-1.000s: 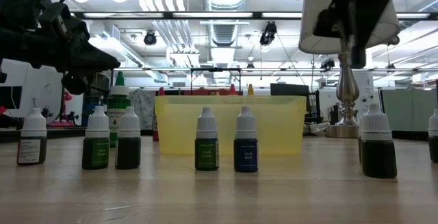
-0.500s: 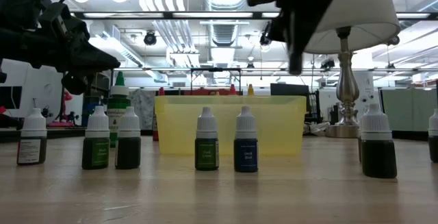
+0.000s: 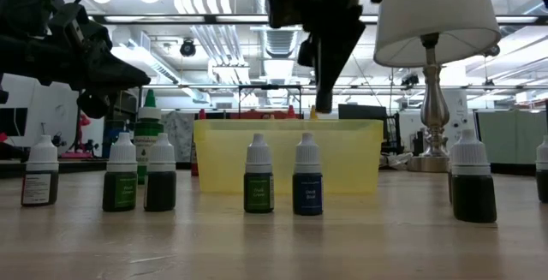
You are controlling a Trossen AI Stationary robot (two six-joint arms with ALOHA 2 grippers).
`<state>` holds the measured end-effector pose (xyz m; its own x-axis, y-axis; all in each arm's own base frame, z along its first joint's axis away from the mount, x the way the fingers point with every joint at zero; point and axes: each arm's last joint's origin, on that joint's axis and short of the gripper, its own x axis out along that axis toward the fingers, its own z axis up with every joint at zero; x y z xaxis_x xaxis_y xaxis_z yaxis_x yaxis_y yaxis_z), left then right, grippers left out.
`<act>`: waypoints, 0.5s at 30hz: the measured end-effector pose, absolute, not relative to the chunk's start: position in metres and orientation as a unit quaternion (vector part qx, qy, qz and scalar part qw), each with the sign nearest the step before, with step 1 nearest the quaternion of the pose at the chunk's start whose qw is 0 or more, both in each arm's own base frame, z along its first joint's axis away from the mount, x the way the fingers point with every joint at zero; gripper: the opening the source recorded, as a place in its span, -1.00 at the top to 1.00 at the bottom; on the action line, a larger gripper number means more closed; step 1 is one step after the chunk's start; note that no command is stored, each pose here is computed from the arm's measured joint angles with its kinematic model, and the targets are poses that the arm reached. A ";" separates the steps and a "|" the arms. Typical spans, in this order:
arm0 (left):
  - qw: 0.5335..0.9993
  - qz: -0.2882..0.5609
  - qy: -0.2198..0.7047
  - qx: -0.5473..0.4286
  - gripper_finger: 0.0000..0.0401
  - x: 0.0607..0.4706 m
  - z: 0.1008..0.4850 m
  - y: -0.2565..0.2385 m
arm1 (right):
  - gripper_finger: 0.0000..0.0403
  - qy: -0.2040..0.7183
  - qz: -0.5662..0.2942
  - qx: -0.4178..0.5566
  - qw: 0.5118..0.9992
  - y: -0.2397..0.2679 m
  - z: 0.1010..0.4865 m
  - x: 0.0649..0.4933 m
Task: Pick & Place food coloring
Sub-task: Put the small black food coloring bottle into the bin
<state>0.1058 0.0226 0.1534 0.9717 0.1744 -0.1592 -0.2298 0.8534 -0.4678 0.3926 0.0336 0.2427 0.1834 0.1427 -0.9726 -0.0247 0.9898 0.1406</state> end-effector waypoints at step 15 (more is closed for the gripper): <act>0.961 0.105 0.056 -0.250 1.00 0.106 0.153 0.023 | 0.70 0.645 0.037 0.018 0.763 0.021 0.214 0.404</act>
<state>0.1058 0.0226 0.1533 0.9717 0.1740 -0.1596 -0.2297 0.8534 -0.4679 0.4041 0.0205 0.2142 0.1649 0.0791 -0.9831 -0.0325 0.9967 0.0747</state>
